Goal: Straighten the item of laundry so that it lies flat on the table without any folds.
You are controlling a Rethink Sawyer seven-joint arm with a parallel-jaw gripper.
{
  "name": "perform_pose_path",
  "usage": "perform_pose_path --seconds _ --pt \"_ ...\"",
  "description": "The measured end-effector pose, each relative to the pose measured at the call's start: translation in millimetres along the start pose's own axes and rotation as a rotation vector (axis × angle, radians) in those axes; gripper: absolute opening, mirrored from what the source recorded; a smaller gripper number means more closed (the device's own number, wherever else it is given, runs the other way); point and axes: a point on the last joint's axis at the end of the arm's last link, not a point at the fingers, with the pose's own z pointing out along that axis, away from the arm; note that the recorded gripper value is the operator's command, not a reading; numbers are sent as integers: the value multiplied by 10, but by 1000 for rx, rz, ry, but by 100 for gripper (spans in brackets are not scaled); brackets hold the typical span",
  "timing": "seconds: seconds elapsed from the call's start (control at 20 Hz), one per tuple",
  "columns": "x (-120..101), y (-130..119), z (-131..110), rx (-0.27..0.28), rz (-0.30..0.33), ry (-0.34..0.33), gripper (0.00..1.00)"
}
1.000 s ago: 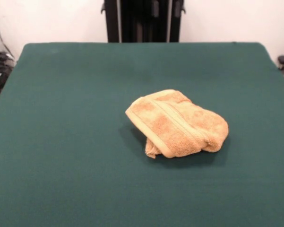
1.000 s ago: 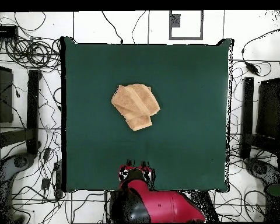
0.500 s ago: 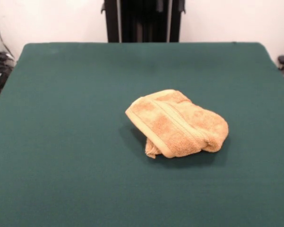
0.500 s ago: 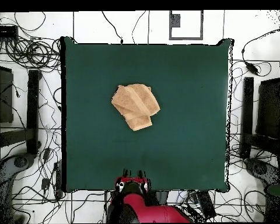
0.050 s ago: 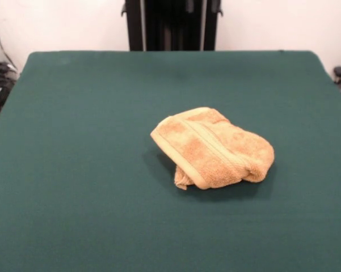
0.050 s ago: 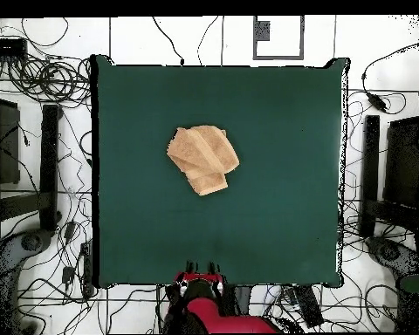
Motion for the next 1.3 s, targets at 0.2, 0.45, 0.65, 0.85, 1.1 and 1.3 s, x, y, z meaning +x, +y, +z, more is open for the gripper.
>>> perform_pose_path --seconds 0.2,0.45,0.65,0.85,1.1,1.3 --pt "-152 -109 58 11 32 45 100" --pt "-516 -208 149 34 55 95 100" --pt "-848 -256 194 40 64 95 100" --pt "-1238 -324 215 48 78 72 100" --pt "-1790 -407 222 51 83 9 100" --pt "-2066 -443 264 52 84 -22 100"
